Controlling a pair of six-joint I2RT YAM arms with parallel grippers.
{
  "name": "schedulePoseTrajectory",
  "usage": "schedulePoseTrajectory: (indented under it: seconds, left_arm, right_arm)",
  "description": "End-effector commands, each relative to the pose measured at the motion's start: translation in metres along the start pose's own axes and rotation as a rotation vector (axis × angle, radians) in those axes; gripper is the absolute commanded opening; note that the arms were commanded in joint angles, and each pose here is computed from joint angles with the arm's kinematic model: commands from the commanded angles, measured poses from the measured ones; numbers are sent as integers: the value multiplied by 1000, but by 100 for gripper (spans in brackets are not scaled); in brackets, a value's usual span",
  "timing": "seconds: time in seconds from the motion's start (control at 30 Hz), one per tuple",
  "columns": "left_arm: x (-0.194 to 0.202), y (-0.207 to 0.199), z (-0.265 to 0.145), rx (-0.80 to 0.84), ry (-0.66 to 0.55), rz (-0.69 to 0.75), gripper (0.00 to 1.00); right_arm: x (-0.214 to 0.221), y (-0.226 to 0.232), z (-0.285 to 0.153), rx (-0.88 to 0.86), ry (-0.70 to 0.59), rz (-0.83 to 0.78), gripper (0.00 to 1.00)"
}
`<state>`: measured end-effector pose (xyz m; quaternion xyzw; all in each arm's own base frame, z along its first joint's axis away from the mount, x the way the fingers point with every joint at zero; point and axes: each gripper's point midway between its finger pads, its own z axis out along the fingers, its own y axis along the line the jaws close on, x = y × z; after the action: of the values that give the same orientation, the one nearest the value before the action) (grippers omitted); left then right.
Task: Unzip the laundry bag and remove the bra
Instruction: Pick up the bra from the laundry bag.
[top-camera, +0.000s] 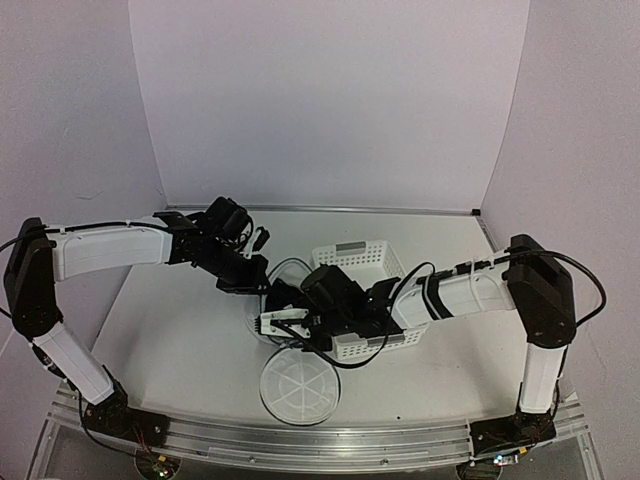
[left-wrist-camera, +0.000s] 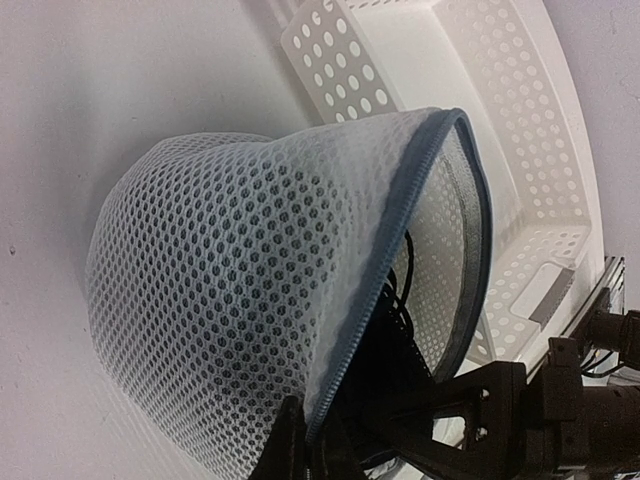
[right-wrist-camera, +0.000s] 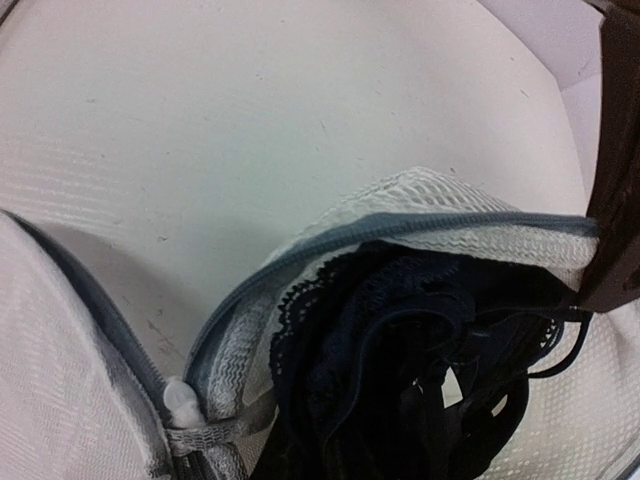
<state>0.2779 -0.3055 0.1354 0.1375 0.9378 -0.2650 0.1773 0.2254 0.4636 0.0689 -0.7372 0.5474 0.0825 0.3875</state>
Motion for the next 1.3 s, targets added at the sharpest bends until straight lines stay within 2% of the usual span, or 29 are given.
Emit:
schedulePoseTrajectory:
  seconds: [0.0,0.27,0.57,0.87,1.13,1.27]
  left_arm:
    - [-10,-10,-13,23,-46,33,0]
    - [-12,-9,-17,13,-63,33,0]
    - [-12,-5,-17,-7,-71,24,0]
    - [-13,-2,-17,-19,-77,14,0]
    - [-15,-4,-16,-15,-77,13,0]
    - [-14,-2,-13,-19,-70,11,0]
  right_arm:
    - [-16,-23,-7,57,-37,30,0]
    - [-33,-35,-33,89,-95,69,0]
    - [-55,-45,-86,122,-204,96,0]
    - [-57,-51,-128,167,-260,127,0]
    - [-60,-65,-168,256,-311,162,0]
    - [-56,-79,-185,346,-287,165,0]
